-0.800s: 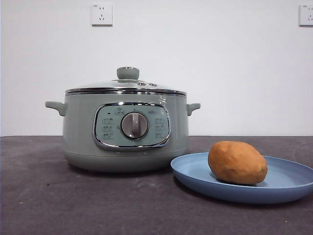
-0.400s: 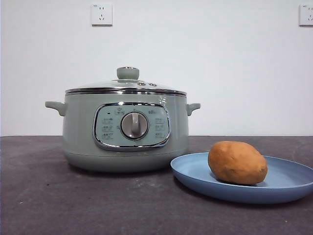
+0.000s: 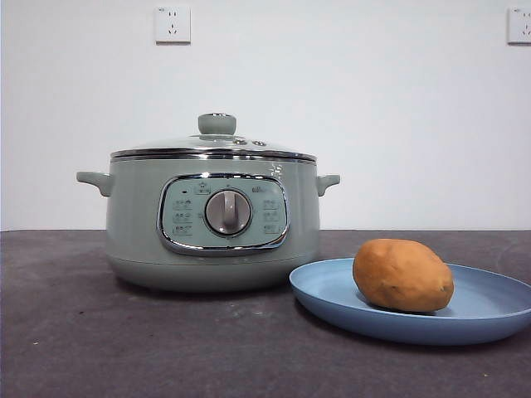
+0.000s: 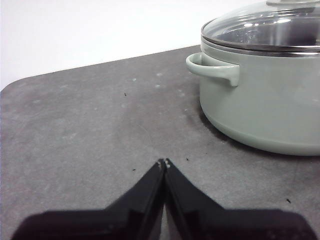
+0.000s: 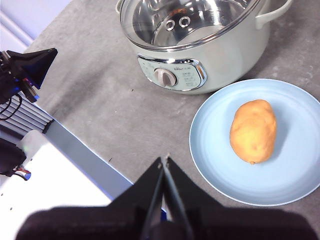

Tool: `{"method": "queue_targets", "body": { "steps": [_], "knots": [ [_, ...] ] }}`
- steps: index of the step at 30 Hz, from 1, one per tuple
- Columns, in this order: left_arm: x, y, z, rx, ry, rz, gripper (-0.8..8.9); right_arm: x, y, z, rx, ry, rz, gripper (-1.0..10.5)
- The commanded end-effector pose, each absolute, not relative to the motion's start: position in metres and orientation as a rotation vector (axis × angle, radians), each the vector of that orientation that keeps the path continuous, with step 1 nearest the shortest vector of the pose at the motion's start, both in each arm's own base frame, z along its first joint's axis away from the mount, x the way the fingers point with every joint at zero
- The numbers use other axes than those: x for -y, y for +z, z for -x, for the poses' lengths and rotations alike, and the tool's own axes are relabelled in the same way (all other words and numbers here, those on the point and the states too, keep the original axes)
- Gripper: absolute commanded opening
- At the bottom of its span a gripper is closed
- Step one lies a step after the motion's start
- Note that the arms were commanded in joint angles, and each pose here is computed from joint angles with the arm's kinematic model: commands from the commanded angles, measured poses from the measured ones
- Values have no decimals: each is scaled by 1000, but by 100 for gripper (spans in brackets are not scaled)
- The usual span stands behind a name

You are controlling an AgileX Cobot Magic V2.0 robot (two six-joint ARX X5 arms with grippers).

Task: Take the potato out from the steamer,put the potato on the plate,close the lid

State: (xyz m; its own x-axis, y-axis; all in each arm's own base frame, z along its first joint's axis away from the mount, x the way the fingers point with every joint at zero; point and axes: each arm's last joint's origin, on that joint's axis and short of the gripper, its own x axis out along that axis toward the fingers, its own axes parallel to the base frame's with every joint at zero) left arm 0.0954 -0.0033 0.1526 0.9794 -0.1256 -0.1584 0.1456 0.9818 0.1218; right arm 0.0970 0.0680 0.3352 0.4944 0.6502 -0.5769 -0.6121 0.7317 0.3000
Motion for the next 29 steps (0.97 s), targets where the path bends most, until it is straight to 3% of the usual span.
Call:
{"method": "queue_targets", "body": {
  "steps": [1, 4, 7, 13, 20, 29],
  "knots": [
    [3, 148, -96, -163, -135, -125, -4, -68, 336, -97, -720, 762, -66, 1],
    [3, 148, -96, -163, -135, -125, -4, -65, 338, -97, -674, 735, -22, 1],
    [3, 148, -96, -163, -135, -125, -4, -52, 345, -96, -556, 581, -19, 1],
    [3, 148, -96, -163, -137, -124, -4, -25, 338, -89, -287, 388, -80, 1],
    [3, 148, -96, -163, -136, -125, -4, -9, 280, -87, -49, 219, -115, 1],
    [3, 148, -96, -163, -136, -125, -4, -6, 207, -93, 11, 188, -131, 1]
  ]
}}
